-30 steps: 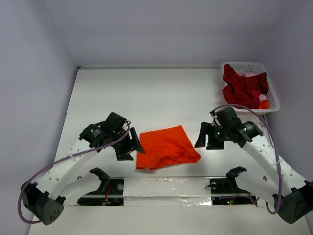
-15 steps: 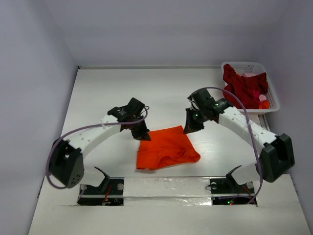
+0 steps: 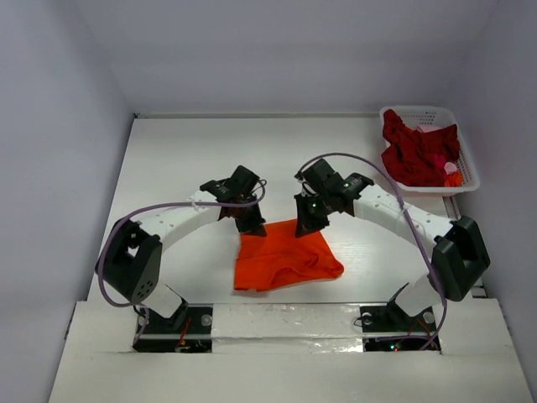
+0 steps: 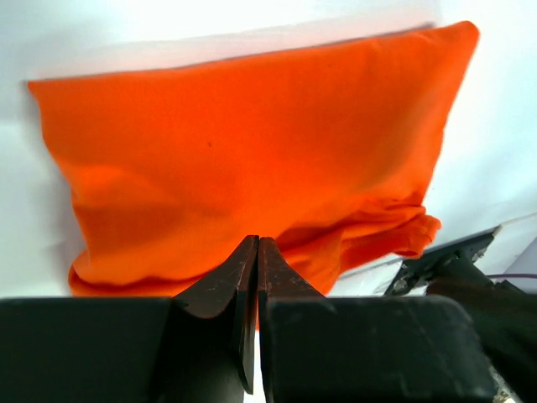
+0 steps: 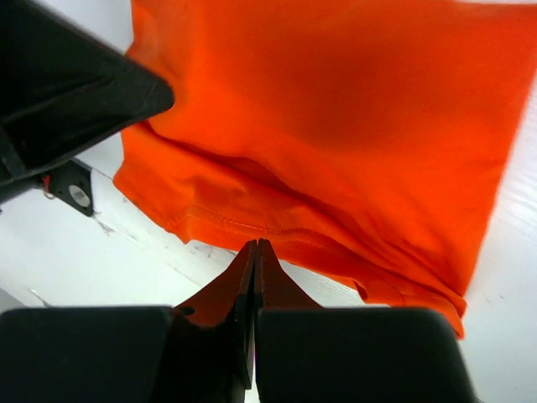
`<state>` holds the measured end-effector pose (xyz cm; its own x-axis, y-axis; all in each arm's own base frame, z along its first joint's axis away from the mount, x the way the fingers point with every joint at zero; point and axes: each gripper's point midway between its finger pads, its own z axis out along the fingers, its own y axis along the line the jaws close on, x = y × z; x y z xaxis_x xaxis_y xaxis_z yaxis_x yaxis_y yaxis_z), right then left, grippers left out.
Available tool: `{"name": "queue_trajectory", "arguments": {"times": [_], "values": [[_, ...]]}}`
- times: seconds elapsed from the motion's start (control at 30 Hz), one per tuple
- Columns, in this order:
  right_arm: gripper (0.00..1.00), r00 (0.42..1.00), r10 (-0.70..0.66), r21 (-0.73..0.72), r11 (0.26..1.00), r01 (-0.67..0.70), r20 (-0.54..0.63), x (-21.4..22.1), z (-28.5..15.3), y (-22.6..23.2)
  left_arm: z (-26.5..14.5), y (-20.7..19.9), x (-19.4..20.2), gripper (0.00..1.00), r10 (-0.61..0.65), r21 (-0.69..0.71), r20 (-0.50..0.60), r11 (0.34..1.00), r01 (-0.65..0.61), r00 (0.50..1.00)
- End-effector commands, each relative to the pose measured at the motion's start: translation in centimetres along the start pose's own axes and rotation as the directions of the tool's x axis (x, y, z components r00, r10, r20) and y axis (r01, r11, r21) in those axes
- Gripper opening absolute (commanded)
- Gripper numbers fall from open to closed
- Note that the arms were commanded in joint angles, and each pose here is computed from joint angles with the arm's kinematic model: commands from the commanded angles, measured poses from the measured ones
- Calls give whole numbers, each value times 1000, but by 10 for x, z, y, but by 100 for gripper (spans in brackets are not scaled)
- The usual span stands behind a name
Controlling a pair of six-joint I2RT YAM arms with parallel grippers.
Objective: Fold and stack the t-shirts
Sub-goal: Fold the tshirt
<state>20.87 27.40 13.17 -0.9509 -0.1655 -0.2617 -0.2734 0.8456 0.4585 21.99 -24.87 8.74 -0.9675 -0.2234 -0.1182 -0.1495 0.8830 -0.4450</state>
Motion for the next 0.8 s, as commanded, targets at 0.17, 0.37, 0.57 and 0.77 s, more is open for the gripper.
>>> {"name": "queue_trajectory", "arguments": {"times": [0.17,0.37,0.57,0.77], "values": [[0,998,-60,18,998,61,-24,19,28,10,20,0,-2,0,5,2,-18,1000,-5,1000],[0,996,-60,16,998,61,-59,34,43,14,29,1,-1,0,-5,5,-27,1000,5,1000],[0,996,-38,6,999,38,-83,58,59,15,35,2,5,0,-3,12,-42,1000,4,999],[0,994,-38,1,999,39,-102,75,77,19,38,2,10,0,-4,22,-48,1000,5,999]]}}
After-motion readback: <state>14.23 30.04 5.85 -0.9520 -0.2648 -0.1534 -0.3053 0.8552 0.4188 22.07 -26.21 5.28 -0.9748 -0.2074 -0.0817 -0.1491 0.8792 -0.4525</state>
